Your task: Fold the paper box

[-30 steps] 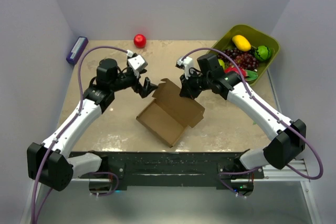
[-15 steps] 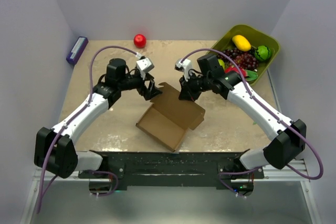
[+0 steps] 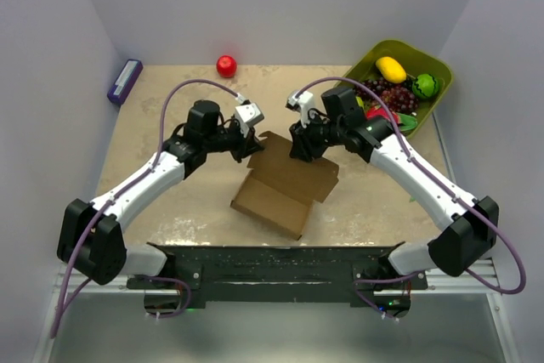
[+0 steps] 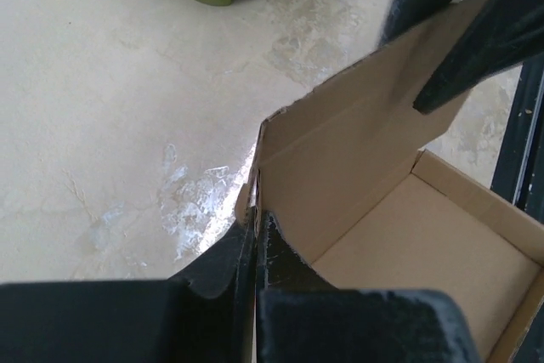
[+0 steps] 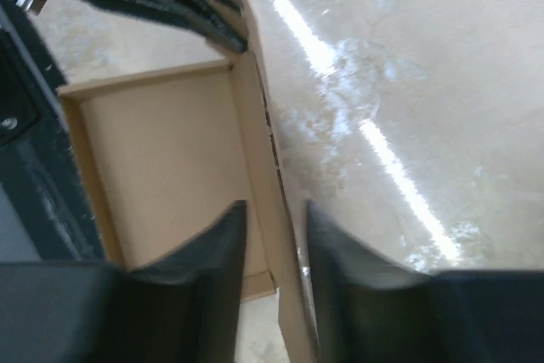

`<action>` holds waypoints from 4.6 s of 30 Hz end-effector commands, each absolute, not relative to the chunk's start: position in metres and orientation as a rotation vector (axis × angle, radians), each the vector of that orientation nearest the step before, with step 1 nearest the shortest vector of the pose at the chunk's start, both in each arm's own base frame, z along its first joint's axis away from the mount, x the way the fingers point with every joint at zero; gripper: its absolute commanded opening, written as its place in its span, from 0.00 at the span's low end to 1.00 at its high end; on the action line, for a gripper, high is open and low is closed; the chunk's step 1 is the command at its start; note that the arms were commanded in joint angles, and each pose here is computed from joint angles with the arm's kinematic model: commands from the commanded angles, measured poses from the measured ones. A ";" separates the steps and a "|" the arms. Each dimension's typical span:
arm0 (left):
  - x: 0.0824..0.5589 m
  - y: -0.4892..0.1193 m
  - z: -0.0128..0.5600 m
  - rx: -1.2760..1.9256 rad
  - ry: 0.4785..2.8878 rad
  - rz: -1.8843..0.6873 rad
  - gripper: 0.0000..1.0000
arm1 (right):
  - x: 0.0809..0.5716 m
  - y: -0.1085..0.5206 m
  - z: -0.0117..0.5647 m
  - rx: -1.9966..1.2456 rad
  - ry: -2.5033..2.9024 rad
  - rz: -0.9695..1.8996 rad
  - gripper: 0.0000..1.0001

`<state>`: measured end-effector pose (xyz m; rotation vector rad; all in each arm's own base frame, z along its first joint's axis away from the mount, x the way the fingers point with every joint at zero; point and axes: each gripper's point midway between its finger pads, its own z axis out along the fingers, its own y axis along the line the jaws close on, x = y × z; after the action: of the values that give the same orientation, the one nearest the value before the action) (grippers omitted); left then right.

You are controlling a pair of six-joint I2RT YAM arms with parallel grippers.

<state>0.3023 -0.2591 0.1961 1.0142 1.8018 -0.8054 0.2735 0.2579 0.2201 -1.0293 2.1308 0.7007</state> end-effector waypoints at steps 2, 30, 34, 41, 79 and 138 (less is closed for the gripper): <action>0.320 -0.254 0.218 0.932 1.758 -0.677 0.00 | 0.301 0.244 0.261 -0.793 2.011 0.558 0.58; 0.307 -0.243 0.255 0.834 1.642 -0.749 0.00 | 0.335 0.155 0.234 -0.285 1.811 0.548 0.85; 0.303 -0.245 0.258 0.858 1.623 -0.770 0.00 | 0.341 0.153 0.240 -0.304 1.763 0.518 0.87; 0.299 -0.246 0.260 0.879 1.603 -0.786 0.00 | 0.343 0.167 0.238 -0.387 1.750 0.577 0.84; 0.346 -0.266 0.223 0.612 1.776 -0.512 0.00 | 0.336 0.171 0.227 -0.051 1.682 0.414 0.00; 0.383 -0.340 0.159 0.334 1.889 -0.552 0.00 | 0.364 0.190 0.220 0.169 1.520 0.291 0.00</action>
<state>0.3821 -0.2883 0.1202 0.3272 2.0117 -0.3374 0.3487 0.1420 0.1577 0.1159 1.7113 0.0593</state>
